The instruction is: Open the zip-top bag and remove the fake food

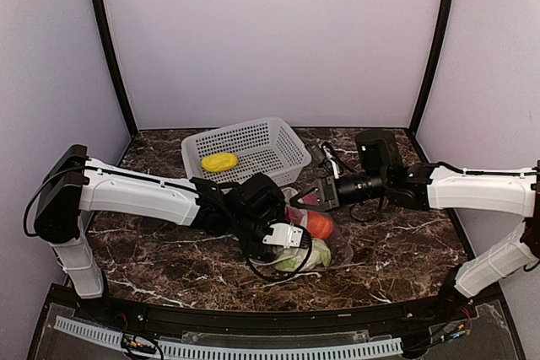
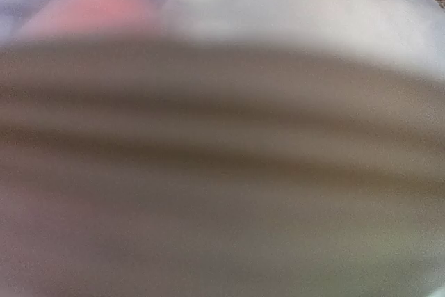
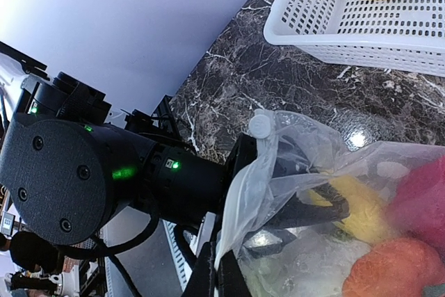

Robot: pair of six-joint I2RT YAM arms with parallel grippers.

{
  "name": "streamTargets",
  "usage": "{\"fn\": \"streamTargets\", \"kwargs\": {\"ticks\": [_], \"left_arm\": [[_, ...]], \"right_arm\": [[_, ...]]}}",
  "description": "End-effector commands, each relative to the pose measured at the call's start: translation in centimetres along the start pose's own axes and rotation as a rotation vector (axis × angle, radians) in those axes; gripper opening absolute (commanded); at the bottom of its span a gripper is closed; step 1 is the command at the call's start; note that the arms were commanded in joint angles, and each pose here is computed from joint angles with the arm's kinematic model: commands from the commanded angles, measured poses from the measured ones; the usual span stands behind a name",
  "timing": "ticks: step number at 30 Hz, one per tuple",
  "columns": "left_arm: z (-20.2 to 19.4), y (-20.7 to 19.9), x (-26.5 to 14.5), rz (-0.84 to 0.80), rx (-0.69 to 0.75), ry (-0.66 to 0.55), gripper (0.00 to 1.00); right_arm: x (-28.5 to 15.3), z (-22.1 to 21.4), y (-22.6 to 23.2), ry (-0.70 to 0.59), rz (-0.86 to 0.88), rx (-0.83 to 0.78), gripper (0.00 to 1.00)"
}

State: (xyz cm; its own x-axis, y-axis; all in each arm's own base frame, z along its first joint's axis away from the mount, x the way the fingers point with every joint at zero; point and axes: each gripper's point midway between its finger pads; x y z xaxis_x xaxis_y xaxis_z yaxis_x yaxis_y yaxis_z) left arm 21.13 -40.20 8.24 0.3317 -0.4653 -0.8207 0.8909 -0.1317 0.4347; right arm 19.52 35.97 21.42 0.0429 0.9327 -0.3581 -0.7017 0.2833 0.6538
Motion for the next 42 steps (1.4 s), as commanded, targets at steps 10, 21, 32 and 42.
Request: {"fn": "streamTargets", "kwargs": {"ticks": [10, 21, 32, 42], "left_arm": [[-4.5, -0.2, 2.0, -0.037, -0.151, 0.141, 0.87], [-2.7, -2.1, 0.4, -0.135, -0.159, 0.028, 0.57], [-3.4, 2.7, 2.3, 0.141, -0.272, 0.060, 0.71], [-4.8, 1.3, 5.1, 0.094, -0.310, 0.080, 0.71]], "right_arm": [[-0.4, 1.0, 1.1, -0.038, 0.034, -0.029, 0.00], [-0.3, 0.8, 0.9, -0.033, 0.028, -0.024, 0.00], [-0.3, 0.6, 0.7, -0.033, 0.027, -0.016, 0.00], [-0.5, 0.4, 0.6, -0.034, 0.023, -0.015, 0.00]]}}
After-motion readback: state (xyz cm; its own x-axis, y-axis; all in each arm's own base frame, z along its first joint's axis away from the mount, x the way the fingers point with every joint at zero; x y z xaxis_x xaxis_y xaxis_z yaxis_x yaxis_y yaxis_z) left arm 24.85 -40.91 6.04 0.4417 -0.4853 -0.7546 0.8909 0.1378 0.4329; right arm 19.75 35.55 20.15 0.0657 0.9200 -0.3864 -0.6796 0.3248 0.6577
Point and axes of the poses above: each gripper's point midway between its finger pads, its own x axis out along the fingers, its own y axis along the line the jaws close on, z = x × y, and after that the axes turned 6 degrees about -x, right-handed
